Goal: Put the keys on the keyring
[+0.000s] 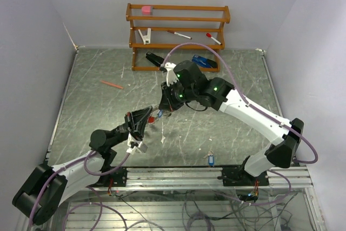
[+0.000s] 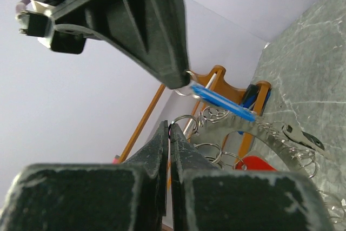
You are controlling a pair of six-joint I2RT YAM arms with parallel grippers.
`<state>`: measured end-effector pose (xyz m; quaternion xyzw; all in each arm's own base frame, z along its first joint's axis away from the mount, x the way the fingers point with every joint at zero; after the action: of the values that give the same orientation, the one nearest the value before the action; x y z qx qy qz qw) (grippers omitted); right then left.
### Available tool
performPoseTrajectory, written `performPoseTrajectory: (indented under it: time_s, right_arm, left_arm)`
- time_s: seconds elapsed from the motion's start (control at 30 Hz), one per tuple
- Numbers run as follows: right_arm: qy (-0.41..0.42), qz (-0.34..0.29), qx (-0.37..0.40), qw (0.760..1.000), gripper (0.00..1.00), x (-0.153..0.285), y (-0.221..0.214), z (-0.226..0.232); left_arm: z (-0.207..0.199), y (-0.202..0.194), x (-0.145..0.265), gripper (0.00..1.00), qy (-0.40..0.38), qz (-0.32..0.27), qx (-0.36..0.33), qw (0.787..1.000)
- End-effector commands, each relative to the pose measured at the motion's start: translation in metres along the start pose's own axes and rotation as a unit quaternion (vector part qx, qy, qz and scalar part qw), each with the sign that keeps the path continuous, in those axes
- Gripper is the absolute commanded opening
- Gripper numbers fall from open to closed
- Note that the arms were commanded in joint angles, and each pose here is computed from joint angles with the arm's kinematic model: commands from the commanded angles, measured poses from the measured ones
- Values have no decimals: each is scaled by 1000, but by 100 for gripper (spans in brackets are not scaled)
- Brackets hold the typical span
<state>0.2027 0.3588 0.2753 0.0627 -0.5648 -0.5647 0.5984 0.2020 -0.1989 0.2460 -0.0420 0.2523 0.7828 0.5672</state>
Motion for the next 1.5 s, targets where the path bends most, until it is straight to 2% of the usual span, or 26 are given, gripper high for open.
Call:
performPoseTrajectory:
  time_s: [0.0,0.27,0.53,0.77,0.97,1.1,1.47]
  right_arm:
    - [-22,11,-15,1000,0,0,-14,-11]
    - [-30,-2,-19,999,0,4,-9,-14]
    - [-27,-30,-12,999,0,11,3,-14]
    - [-23,-42,-15,999,0,17,10,-14]
    - [-12,-60,-11,998,0,18,22,-12]
    - [7,-68,-11,998,0,22,28,-7]
    - [46,-86,-1,995,0,23,50,5]
  left_arm:
    - [61,31,-4,7,105,-48,-45,992]
    - [76,20,-4,7,137,-13,-1,990]
    - [85,11,-5,7,160,18,90,983]
    - [78,17,-6,7,145,7,92,985]
    - [77,16,-11,7,140,6,126,982]
    - [73,18,-11,7,134,2,122,983]
    - [57,36,-9,7,95,-45,44,993]
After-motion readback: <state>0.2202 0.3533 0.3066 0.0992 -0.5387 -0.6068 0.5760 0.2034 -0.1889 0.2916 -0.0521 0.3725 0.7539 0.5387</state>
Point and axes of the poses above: each gripper's point midway between its finger pads, its own x axis back along the fingers, its own z axis along the line the jaws close on, y = z × x, the point moved 1 cm from there along x, back along the fingers, and after that the axes turned 3 degrees about x, right-handed, at the moved point
